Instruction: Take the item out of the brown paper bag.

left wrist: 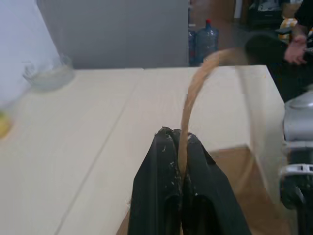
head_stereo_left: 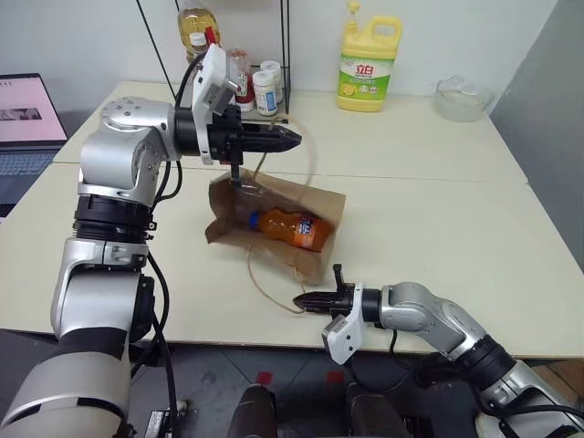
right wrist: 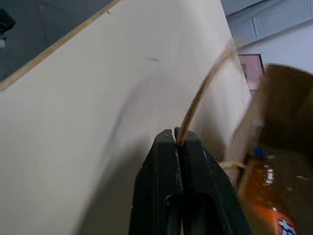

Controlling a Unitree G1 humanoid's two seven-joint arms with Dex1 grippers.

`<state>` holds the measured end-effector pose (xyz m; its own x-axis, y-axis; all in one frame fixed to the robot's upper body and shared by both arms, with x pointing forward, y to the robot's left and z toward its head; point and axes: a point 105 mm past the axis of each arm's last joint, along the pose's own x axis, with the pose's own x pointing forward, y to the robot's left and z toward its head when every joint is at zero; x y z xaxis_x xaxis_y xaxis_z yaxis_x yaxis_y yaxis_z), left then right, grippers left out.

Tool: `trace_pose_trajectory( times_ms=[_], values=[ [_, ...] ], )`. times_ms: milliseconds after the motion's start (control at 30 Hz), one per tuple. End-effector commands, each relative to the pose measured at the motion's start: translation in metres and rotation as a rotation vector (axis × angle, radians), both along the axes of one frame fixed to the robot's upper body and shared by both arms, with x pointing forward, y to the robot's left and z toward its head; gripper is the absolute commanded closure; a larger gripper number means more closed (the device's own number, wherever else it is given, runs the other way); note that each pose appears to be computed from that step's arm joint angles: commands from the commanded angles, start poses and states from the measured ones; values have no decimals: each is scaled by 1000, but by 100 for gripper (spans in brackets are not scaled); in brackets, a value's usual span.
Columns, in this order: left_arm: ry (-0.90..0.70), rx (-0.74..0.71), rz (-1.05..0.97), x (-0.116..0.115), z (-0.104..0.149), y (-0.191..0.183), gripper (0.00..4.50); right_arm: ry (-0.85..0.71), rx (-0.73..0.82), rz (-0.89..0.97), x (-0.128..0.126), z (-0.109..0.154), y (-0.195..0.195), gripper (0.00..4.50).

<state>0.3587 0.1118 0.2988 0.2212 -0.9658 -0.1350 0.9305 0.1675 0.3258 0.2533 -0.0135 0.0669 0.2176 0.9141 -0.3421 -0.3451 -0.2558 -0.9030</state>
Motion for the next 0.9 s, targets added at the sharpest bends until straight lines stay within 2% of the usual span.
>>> trace_pose_trajectory(
  times_ms=[33, 133, 400, 500, 667, 767, 900],
  values=[
    [-49, -27, 4, -2, 14, 2, 450, 136, -192, 11, -20, -51, -17, 447],
    [-49, -27, 0, -2, 14, 1, 450, 120, -173, -5, -15, -46, -16, 447],
    [-30, -31, -29, -8, 14, -2, 450, 64, -25, -83, 2, -5, -17, 447],
    [-14, -24, -54, -13, 8, -4, 450, 54, 11, -98, 2, 9, -22, 386],
    [11, -26, -73, -19, 3, -7, 450, 38, 65, -104, -5, 26, -28, 218],
    [24, -27, -81, -22, 0, -8, 450, 21, 130, -104, -11, 44, -33, 218],
    [32, -29, -86, -23, -2, -9, 450, 25, 202, -44, -35, 62, -44, 218]
  ],
)
